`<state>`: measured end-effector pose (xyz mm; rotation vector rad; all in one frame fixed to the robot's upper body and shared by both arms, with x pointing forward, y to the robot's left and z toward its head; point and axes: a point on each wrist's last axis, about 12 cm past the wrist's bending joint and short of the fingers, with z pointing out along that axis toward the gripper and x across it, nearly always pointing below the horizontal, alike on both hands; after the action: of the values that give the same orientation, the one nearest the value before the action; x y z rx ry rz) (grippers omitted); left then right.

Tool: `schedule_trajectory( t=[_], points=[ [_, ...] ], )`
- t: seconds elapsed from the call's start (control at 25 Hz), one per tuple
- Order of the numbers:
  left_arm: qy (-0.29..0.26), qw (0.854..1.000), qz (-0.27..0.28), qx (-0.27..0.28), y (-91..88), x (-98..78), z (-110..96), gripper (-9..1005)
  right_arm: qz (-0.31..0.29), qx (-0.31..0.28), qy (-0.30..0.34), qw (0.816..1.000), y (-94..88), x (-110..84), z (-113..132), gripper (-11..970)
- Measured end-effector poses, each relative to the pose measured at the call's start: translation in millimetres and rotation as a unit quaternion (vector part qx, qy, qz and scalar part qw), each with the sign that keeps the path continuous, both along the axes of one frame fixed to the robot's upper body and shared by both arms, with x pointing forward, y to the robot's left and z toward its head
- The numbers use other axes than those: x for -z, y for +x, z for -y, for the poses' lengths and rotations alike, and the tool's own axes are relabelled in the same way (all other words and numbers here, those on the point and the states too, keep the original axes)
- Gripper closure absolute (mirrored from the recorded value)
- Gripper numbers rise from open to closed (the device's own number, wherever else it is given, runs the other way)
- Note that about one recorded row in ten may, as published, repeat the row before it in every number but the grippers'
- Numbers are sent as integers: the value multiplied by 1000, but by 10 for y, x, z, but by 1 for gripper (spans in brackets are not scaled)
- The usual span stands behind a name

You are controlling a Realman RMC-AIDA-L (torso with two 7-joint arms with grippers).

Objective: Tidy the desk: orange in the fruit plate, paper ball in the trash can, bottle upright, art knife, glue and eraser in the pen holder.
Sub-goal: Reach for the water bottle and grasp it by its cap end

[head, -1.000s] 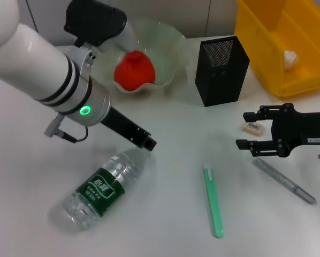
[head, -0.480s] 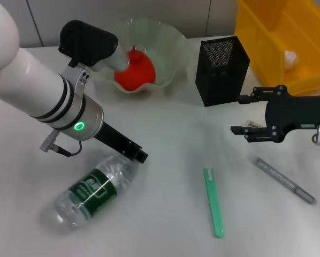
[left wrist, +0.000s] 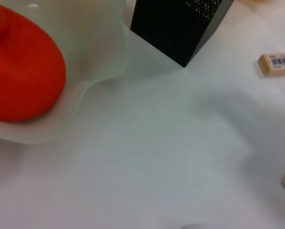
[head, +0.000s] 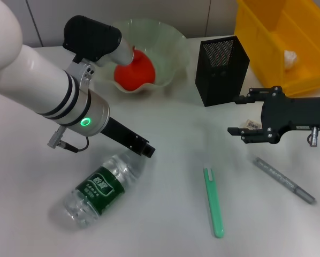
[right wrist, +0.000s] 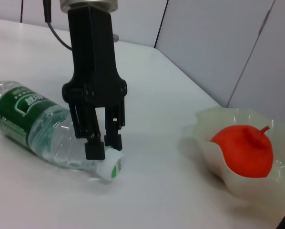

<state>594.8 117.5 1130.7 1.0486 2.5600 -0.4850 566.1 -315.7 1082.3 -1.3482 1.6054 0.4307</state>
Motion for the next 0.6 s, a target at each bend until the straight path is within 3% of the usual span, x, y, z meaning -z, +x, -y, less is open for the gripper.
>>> schedule_trajectory(
  t=[0.28,0.6],
  points=[
    [6,1000,0,7,-1,-26,53,576,-2,5,-1,1000,4,-2,24,253],
    [15,1000,5,9,1,-10,100,503,-3,12,-7,1000,20,12,34,253]
  ],
)
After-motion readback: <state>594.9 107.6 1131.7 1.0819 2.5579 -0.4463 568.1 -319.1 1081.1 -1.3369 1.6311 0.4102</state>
